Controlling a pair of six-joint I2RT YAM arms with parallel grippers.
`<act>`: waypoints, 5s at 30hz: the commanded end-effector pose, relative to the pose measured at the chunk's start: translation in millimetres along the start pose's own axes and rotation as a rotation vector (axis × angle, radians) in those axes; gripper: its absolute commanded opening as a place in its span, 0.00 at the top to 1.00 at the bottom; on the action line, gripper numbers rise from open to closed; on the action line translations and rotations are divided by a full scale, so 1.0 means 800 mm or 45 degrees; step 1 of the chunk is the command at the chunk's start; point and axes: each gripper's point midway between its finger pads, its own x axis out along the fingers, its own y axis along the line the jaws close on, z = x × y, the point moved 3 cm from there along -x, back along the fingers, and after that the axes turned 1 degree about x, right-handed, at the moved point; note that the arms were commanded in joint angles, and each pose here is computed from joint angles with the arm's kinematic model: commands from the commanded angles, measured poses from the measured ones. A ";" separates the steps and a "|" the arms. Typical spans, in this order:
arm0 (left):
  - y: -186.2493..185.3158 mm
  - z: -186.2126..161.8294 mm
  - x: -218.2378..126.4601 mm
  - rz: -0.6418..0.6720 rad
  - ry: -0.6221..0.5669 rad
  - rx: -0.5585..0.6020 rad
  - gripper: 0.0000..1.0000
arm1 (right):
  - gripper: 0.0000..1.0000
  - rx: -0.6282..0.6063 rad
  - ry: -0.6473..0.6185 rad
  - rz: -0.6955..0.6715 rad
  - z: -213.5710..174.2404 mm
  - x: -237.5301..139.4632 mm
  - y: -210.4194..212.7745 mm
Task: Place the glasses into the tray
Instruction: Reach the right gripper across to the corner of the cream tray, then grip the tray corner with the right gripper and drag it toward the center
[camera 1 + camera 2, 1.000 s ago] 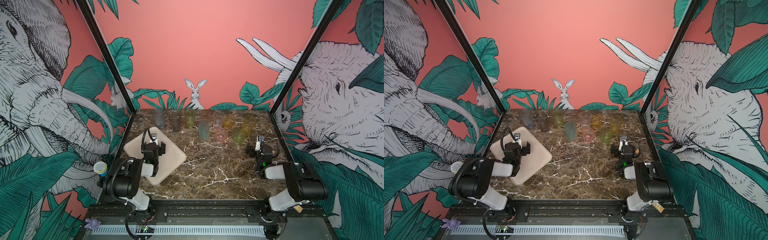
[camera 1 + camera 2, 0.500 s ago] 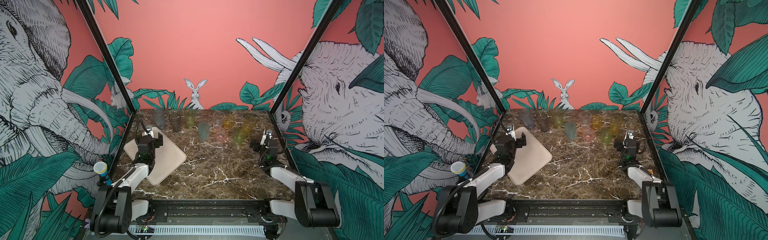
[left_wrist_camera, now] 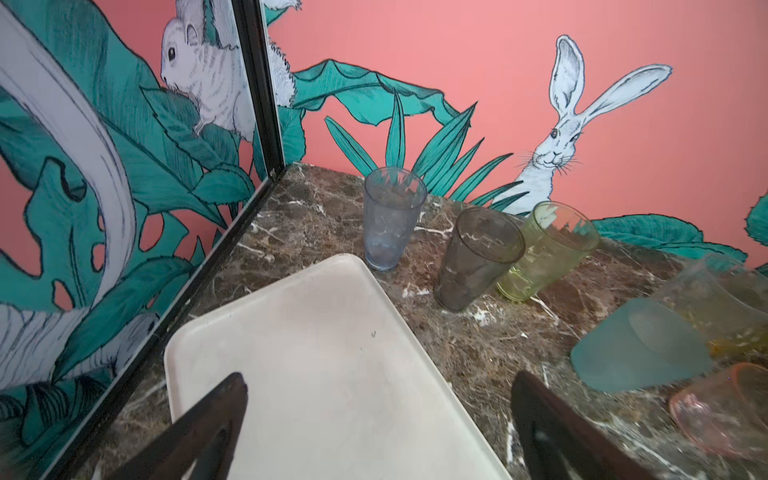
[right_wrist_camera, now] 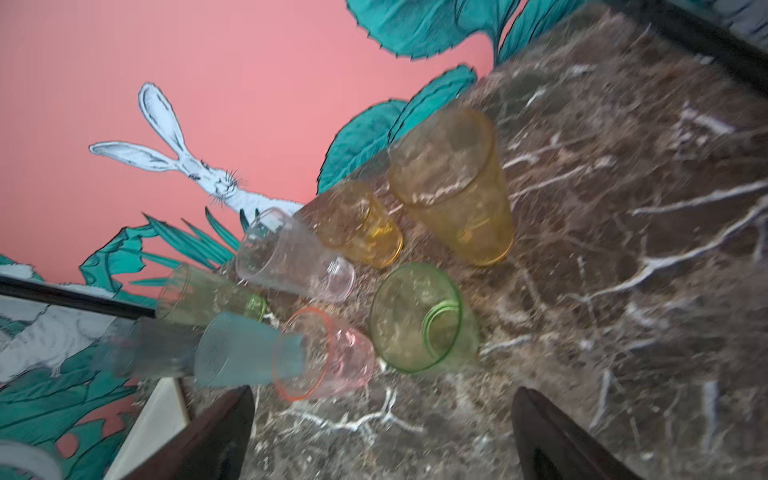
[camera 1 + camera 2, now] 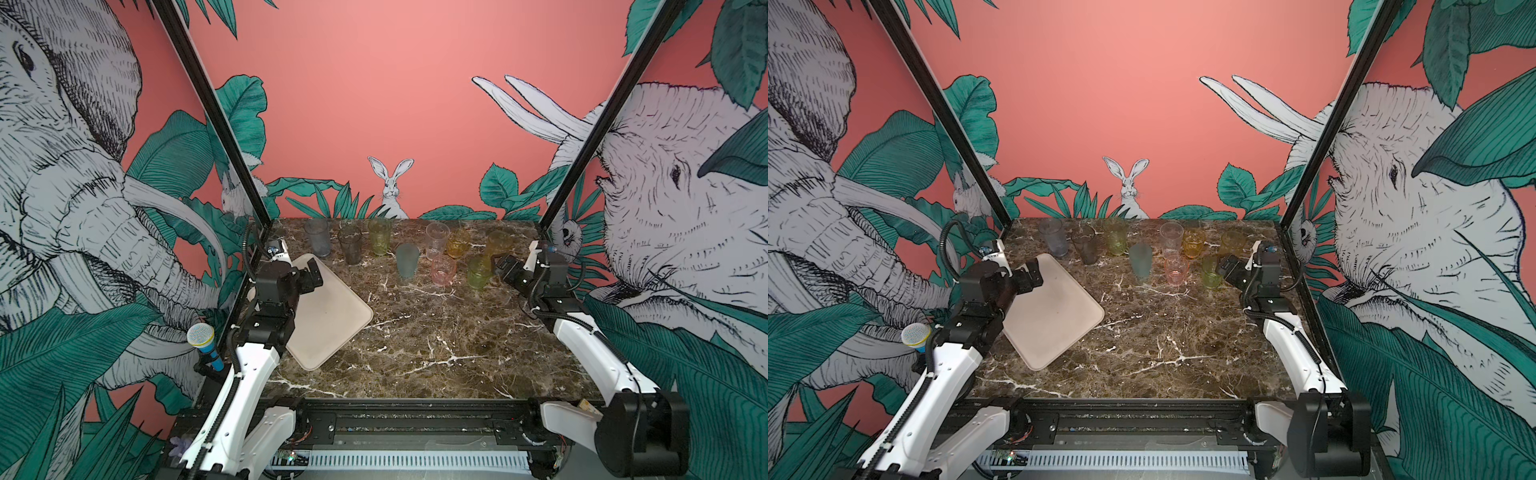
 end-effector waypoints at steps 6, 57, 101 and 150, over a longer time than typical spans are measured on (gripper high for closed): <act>0.010 -0.026 -0.057 -0.011 0.180 -0.055 0.00 | 0.01 0.042 0.293 0.063 -0.097 -0.018 0.090; 0.055 -0.019 -0.130 0.176 0.016 -0.072 0.00 | 0.10 -0.623 0.657 -0.105 -0.465 0.084 0.313; 0.057 -0.022 -0.132 0.182 0.004 -0.064 0.00 | 0.01 -0.818 0.613 -0.300 -0.469 0.094 0.280; 0.033 -0.041 -0.097 0.059 0.126 -0.108 0.00 | 0.82 -0.836 0.798 -0.496 -0.411 0.087 0.094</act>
